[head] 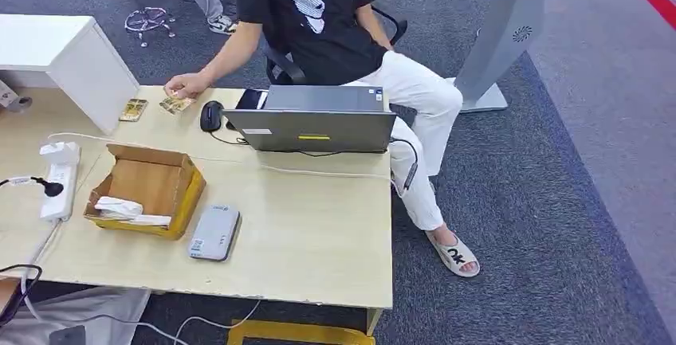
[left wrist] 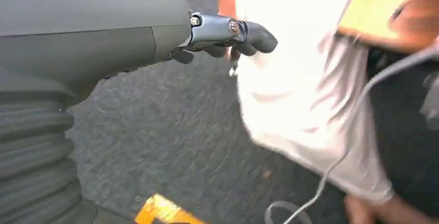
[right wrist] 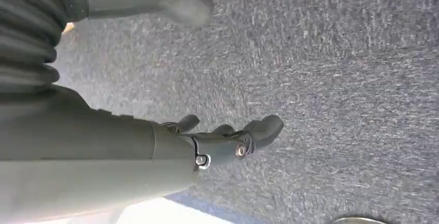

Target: Pass the card to the sensor for recognition and then transmit it.

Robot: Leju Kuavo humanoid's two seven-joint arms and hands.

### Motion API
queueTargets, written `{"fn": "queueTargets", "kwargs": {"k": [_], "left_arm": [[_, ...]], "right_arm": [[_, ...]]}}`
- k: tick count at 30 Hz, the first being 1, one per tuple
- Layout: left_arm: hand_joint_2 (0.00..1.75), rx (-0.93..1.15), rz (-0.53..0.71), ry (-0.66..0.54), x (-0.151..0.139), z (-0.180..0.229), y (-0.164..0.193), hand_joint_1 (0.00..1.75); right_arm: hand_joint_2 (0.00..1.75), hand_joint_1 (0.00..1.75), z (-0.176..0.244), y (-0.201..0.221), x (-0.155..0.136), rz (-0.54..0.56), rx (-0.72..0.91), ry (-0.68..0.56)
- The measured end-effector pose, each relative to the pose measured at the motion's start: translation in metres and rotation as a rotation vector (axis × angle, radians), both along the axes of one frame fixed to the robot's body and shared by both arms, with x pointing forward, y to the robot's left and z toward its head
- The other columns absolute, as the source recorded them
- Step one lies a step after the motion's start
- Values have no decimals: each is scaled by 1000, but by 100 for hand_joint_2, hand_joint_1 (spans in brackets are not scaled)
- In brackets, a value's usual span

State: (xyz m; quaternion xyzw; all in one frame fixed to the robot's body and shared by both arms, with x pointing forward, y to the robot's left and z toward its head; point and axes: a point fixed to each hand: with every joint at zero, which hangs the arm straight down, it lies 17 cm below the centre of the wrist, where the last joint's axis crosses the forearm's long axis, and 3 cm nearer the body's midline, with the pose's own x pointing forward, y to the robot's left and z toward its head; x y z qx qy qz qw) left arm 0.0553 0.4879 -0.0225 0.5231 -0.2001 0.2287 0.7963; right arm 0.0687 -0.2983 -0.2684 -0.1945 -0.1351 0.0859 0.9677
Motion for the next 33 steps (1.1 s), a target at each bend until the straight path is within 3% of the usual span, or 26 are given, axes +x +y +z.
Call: {"fn": "queueTargets", "kwargs": {"k": [9, 17, 33], "left_arm": [[175, 237, -76, -92, 41, 99, 2, 0], [175, 463, -168, -267, 80, 194, -11, 0], [175, 587, -251, -458, 95, 216, 20, 0]], "right_arm": [[175, 0, -1, -2, -9, 8, -12, 28], [175, 0, -1, -3, -14, 16, -15, 31], [175, 0, -2, -3, -17, 46, -18, 36]]}}
